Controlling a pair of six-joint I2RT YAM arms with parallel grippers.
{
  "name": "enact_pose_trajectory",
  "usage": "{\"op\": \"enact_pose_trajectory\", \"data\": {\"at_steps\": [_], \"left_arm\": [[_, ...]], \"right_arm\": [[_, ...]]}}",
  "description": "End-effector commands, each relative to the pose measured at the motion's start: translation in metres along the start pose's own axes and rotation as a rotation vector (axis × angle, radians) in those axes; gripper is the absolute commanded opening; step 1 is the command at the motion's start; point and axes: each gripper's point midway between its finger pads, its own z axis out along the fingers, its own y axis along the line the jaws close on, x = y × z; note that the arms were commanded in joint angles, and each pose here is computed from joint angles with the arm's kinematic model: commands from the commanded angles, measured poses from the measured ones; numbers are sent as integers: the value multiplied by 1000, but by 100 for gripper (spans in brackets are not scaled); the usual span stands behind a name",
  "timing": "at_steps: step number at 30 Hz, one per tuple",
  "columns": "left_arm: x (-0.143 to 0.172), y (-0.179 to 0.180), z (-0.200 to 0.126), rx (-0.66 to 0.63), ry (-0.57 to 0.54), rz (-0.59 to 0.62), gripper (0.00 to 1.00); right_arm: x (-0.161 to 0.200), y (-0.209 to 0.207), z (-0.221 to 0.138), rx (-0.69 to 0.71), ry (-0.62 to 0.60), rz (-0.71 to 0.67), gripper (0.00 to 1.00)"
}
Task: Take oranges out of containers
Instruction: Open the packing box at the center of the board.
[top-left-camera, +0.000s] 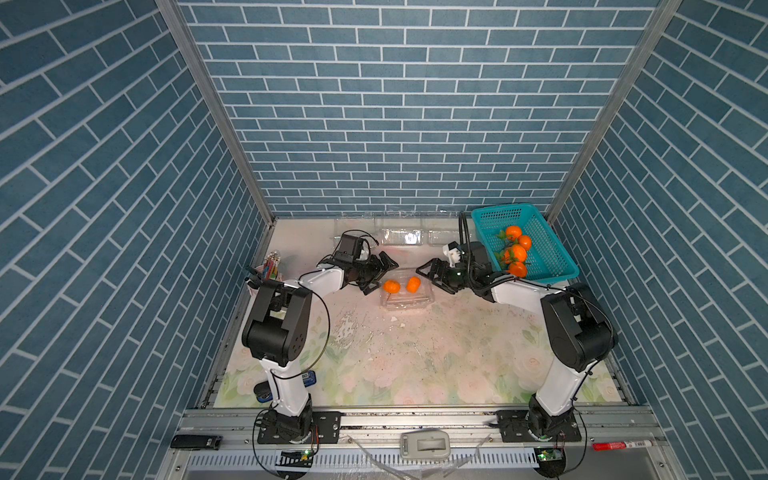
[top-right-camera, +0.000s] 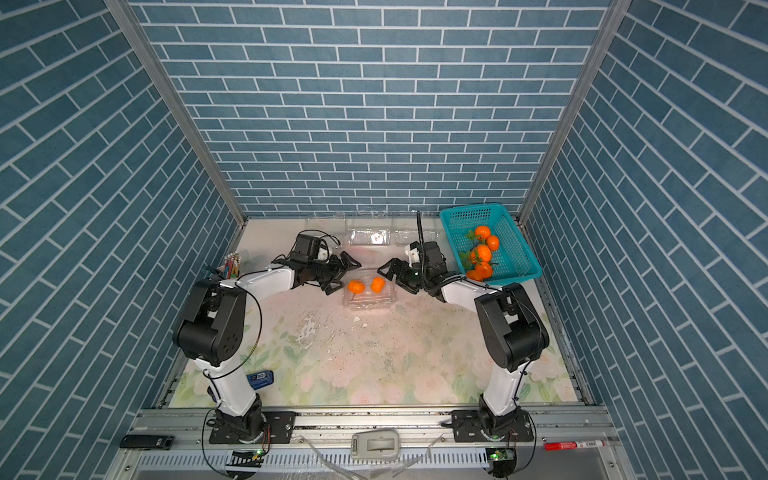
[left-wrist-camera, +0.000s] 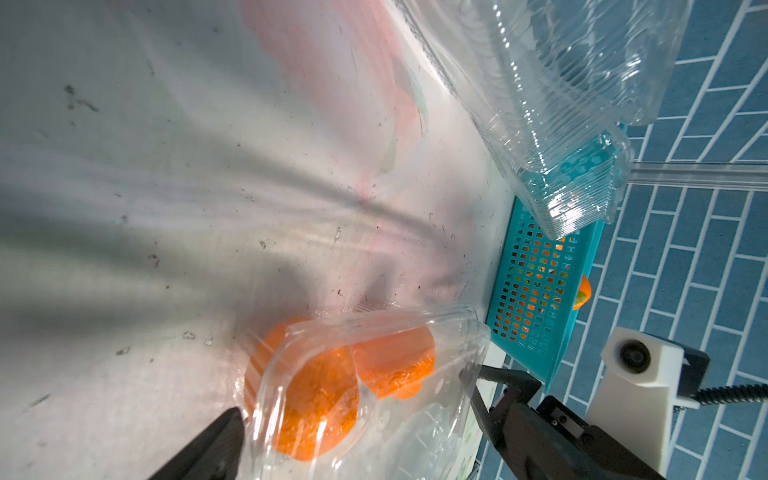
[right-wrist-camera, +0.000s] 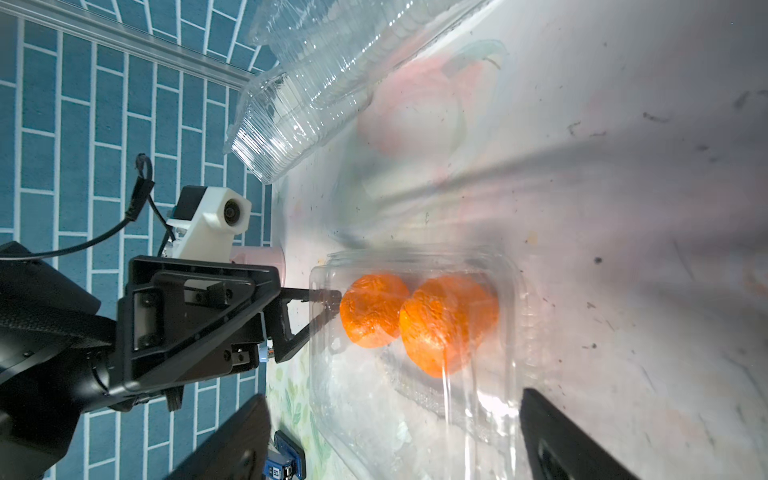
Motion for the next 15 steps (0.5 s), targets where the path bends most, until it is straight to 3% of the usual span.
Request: {"op": "enact_pose_trajectory", "data": {"at_steps": [1, 15], "left_arm": [[1, 0, 7, 11, 20, -2, 99], [-2, -3, 9, 15, 14, 14, 99]], "right_arm": [[-5, 14, 3, -57, -13, 11, 93], [-3, 27, 0, -149, -17, 48, 87]]}}
